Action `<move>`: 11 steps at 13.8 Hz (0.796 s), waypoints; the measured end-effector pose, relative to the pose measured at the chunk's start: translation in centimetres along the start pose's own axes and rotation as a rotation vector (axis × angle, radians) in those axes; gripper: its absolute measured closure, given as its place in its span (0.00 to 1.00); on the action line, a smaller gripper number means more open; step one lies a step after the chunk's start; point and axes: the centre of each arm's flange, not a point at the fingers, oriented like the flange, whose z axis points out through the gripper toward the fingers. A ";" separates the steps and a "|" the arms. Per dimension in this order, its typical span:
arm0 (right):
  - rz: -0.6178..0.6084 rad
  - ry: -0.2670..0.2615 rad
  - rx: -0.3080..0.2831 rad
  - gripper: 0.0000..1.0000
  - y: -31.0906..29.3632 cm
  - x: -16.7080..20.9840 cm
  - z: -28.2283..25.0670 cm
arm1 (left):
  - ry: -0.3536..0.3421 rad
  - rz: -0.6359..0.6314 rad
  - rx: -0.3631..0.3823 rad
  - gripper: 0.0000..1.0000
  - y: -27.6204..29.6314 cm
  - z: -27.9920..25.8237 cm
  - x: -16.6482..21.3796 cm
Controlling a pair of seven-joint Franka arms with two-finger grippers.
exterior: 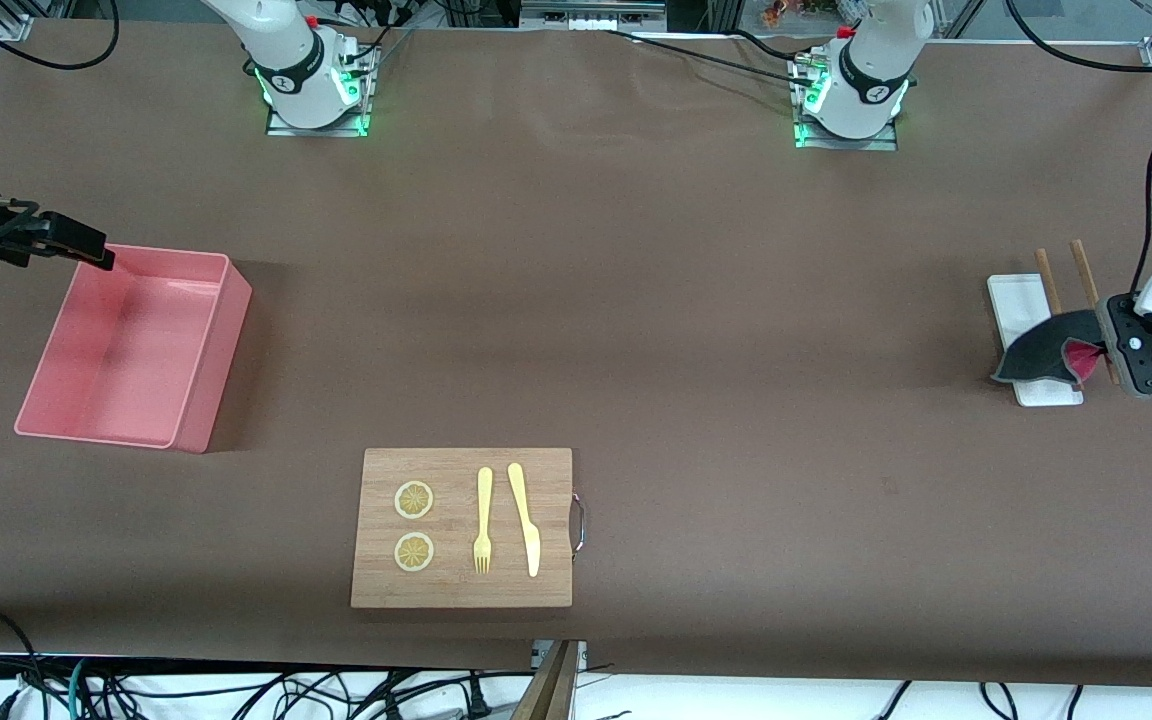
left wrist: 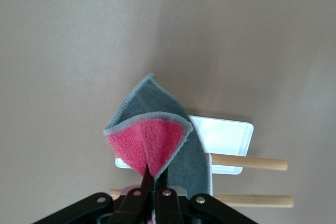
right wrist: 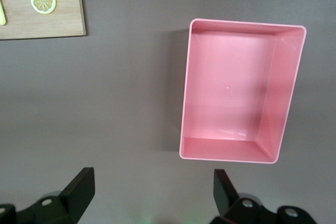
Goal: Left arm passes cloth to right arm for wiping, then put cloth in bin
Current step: 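Lift the cloth with the left gripper while the right gripper rises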
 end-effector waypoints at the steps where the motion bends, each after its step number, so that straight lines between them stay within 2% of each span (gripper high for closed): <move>1: 0.001 -0.011 -0.001 0.00 0.0 0.2 0.5 | 0.008 -0.001 0.006 0.96 -0.2 -1.5 0.7; 3: -0.002 -0.031 -0.002 0.00 -0.1 0.6 1.3 | 0.013 -0.016 0.011 0.96 -0.4 -4.1 2.0; 6: -0.012 -0.035 0.008 0.00 -1.6 0.7 1.5 | 0.006 -0.009 0.039 0.96 -0.6 -8.0 5.3; 8: 0.055 -0.037 0.043 0.00 -3.3 0.6 1.5 | -0.003 -0.007 0.053 0.96 -0.2 -10.7 9.6; 11: 0.165 -0.054 0.093 0.00 -6.4 0.5 1.7 | -0.021 -0.085 0.032 0.96 1.4 -13.5 15.3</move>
